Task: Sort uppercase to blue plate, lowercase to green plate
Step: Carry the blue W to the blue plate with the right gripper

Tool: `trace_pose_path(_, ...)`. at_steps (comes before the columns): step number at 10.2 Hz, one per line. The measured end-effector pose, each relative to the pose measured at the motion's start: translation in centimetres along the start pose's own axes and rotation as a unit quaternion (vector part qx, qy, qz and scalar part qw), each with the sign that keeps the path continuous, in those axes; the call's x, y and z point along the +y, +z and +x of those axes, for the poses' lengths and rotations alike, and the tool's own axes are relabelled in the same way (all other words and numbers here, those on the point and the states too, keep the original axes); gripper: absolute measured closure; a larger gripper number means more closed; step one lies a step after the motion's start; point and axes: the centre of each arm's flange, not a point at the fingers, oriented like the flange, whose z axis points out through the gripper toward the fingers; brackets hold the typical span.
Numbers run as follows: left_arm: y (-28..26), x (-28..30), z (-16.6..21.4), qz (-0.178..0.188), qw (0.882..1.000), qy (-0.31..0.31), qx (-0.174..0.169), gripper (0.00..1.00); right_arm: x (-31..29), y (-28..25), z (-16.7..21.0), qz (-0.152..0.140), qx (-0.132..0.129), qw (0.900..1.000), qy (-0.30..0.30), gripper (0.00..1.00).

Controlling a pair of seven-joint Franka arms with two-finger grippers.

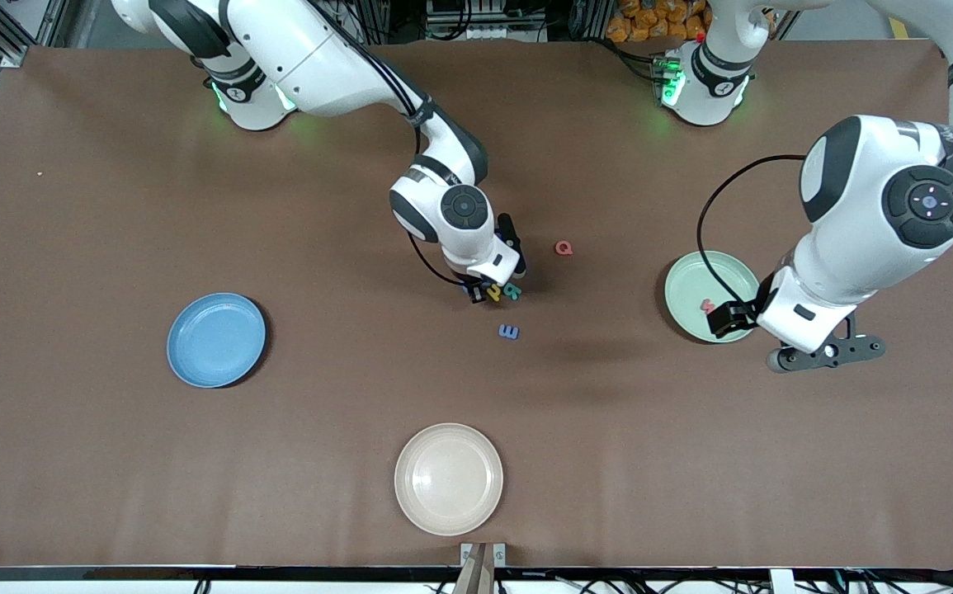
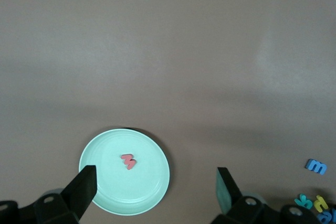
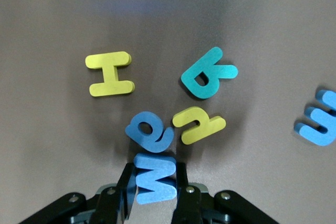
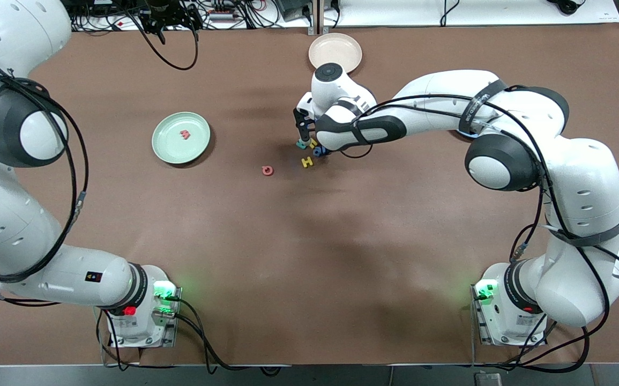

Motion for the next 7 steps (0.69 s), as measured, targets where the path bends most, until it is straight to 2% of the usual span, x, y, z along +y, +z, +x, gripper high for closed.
trace_pose_path(3, 0.0, 0.6, -0.2, -0.002, 1.0, 0.003, 0.002, 0.0, 1.3, -1.3, -2.1, 0.007, -0.009, 1.0, 0.01, 0.65)
trace_pose_path(5, 0.6, 1.6, -0.4, -0.008, 1.0, 0.007, 0.002, 0.0, 3.5, -5.7, -7.1, 0.021, -0.024, 0.999, 0.038, 0.65)
trace_pose_path(7, 3.1, 4.1, -1.1, -0.014, 1.0, 0.026, 0.001, 0.0, 5.3, -11.3, -14.4, 0.036, -0.038, 0.995, 0.084, 0.65)
